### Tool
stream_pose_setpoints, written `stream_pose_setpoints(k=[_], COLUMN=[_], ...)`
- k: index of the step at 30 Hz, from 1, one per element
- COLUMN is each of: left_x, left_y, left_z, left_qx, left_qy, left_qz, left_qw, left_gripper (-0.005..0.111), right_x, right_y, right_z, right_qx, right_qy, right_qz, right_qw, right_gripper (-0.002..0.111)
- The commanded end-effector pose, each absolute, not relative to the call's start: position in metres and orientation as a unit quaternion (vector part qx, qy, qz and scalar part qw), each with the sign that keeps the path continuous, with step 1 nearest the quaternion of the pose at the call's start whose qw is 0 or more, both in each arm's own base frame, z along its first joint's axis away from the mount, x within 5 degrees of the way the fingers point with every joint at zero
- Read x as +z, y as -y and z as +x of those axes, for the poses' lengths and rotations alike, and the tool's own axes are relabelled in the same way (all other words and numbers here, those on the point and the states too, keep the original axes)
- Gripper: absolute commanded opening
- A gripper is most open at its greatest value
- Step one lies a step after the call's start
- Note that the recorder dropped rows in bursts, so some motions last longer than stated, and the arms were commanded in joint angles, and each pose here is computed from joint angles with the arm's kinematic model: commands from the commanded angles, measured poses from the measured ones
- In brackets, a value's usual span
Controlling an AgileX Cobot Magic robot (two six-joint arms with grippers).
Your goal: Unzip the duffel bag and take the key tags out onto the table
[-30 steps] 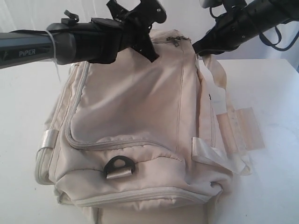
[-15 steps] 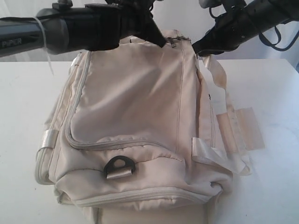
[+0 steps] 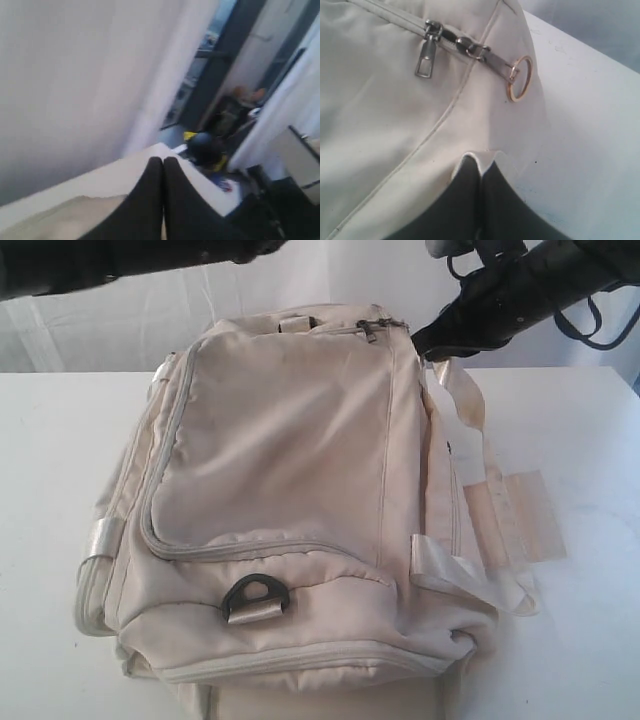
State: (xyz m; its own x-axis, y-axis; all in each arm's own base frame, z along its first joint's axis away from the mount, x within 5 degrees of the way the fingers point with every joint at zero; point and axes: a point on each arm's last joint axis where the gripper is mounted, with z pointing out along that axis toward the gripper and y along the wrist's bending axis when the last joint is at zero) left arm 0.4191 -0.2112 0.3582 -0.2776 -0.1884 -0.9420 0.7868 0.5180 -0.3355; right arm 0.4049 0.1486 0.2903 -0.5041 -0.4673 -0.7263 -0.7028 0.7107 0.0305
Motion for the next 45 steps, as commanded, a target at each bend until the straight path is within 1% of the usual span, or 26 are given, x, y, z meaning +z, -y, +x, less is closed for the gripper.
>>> stream_pose_setpoints(k=[1,2,3,4,6,9,13,14,15,17,21,23,25,29,34,38,44,45], left_x=[0.34,0.337,0.34,0.343,0.349,0.354,0.349,0.348,0.346,0.342,0.34,0.338,0.336,0.324,0.31,0.306,0.294,0.294], left_y=[0.184,0.191,0.196,0.208,0.225,0.251,0.28,0.284,0.288,0.293,0.296,0.299,0.301,0.306,0.311,0.312,0.315,0.315], left_z=[0.419,0.415,0.414,0.411,0.408,0.406,0.407,0.407,0.409,0.41,0.414,0.416,0.418,0.424,0.432,0.435,0.44,0.44], left_qx=[-0.455,-0.385,-0.344,-0.266,-0.207,-0.173,-0.184,-0.187,-0.194,-0.207,-0.223,-0.237,-0.246,-0.258,-0.266,-0.266,-0.261,-0.261], left_qy=[-0.762,-0.798,-0.815,-0.834,-0.842,-0.842,-0.83,-0.829,-0.831,-0.836,-0.837,-0.834,-0.831,-0.831,-0.831,-0.829,-0.831,-0.831], left_qz=[0.261,0.295,0.301,0.327,0.342,0.345,0.357,0.355,0.345,0.323,0.3,0.291,0.284,0.272,0.26,0.256,0.253,0.252], left_qw=[0.379,0.359,0.356,0.357,0.363,0.377,0.387,0.389,0.392,0.393,0.401,0.403,0.41,0.41,0.413,0.42,0.42,0.421], left_gripper=[0.0,0.0,0.0,0.0,0.0,0.0,0.0,0.002,0.006,0.018,0.058,0.068,0.068,0.063,0.063,0.062,0.054,0.051], right_x=[0.312,0.312,0.312,0.312,0.312,0.312,0.312,0.312,0.312,0.312,0.312,0.312,0.312,0.312,0.312,0.312,0.312,0.312], right_y=[-0.146,-0.146,-0.146,-0.146,-0.146,-0.146,-0.147,-0.147,-0.147,-0.147,-0.147,-0.147,-0.147,-0.147,-0.147,-0.147,-0.147,-0.147], right_z=[0.403,0.403,0.403,0.403,0.403,0.403,0.403,0.403,0.403,0.403,0.403,0.403,0.403,0.403,0.403,0.403,0.403,0.403], right_qx=[0.17,0.17,0.17,0.17,0.17,0.17,0.171,0.171,0.171,0.172,0.173,0.173,0.173,0.173,0.173,0.173,0.173,0.173], right_qy=[-0.841,-0.841,-0.841,-0.841,-0.841,-0.841,-0.841,-0.841,-0.841,-0.841,-0.841,-0.841,-0.841,-0.841,-0.841,-0.841,-0.841,-0.841], right_qz=[-0.324,-0.324,-0.324,-0.324,-0.324,-0.324,-0.324,-0.324,-0.324,-0.324,-0.323,-0.323,-0.323,-0.323,-0.323,-0.323,-0.323,-0.323], right_qw=[0.399,0.399,0.399,0.399,0.399,0.399,0.397,0.397,0.397,0.397,0.398,0.398,0.398,0.398,0.398,0.398,0.398,0.398], right_gripper=[0.0,0.0,0.0,0.0,0.0,0.0,0.0,0.0,0.0,0.0,0.0,0.0,0.0,0.0,0.0,0.0,0.0,0.0])
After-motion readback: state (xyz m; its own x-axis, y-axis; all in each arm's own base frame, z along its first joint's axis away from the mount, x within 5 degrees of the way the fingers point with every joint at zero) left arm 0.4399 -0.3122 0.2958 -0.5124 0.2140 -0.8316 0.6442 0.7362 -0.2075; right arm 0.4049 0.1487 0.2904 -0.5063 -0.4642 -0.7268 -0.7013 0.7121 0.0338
